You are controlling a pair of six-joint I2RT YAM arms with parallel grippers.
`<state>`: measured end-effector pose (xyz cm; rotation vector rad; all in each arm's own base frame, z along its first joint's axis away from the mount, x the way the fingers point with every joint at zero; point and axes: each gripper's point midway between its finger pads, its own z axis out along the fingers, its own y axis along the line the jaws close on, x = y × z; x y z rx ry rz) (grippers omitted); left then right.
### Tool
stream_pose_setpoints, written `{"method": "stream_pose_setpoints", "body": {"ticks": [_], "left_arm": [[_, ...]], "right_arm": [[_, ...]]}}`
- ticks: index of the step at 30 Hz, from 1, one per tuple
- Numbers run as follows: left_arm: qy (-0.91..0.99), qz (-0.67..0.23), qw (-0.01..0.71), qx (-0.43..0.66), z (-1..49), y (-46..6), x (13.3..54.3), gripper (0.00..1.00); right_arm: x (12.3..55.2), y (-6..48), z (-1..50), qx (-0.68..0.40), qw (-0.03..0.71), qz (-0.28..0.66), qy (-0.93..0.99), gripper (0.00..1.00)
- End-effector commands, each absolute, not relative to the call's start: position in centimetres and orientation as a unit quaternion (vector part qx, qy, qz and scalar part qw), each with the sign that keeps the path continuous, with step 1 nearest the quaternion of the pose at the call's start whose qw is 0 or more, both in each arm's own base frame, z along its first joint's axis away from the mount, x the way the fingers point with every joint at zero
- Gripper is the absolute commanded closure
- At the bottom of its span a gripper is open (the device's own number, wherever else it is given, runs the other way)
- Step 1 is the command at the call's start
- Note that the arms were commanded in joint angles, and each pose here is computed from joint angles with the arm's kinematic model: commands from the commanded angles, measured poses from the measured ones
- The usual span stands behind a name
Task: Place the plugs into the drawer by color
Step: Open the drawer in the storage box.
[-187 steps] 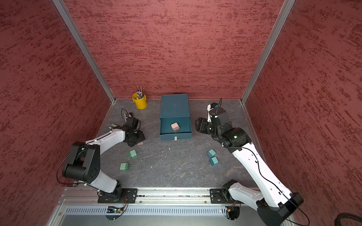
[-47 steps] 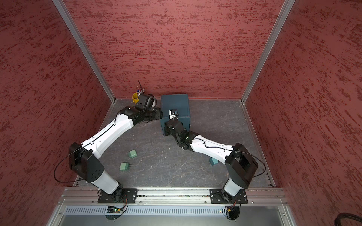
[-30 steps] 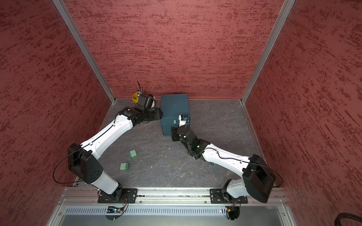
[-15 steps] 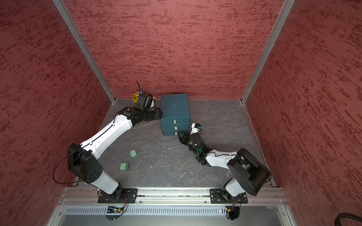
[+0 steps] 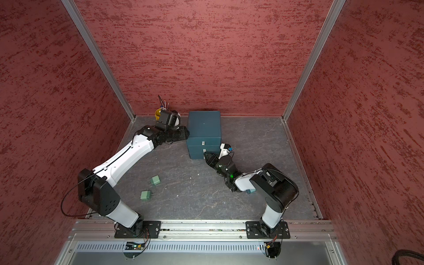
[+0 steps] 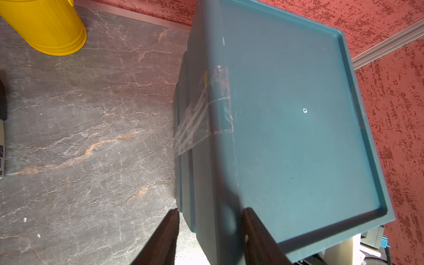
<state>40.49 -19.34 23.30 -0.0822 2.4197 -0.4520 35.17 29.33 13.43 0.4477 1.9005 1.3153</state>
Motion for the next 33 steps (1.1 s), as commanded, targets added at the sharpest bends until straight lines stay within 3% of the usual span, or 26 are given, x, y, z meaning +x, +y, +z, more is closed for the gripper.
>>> {"method": "stream_pose_setpoints", "body": {"ticks": [1, 18, 24, 31, 33], "left_arm": [[0.941, -0.130, 0.310, -0.036, 21.5, -17.2, 39.6, 0.52], [0.940, -0.159, 0.300, 0.000, 20.9, -19.6, 38.3, 0.57], [0.942, -0.149, 0.301, -0.005, 20.6, -19.1, 38.4, 0.58], [0.941, -0.153, 0.301, -0.006, 20.6, -19.1, 38.4, 0.59], [0.941, -0.153, 0.301, -0.006, 20.6, -19.1, 38.4, 0.59]], "right_arm": [[36.0, 29.6, 15.3, 0.177, 0.403, 0.540, 0.717, 0.66], [37.6, 30.3, 15.0, 0.193, 0.405, 0.546, 0.708, 0.69], [37.9, 30.3, 14.7, 0.200, 0.401, 0.539, 0.713, 0.82], [37.4, 30.3, 13.7, 0.199, 0.388, 0.529, 0.728, 0.85], [37.3, 30.5, 13.5, 0.193, 0.384, 0.527, 0.733, 0.94]]}}
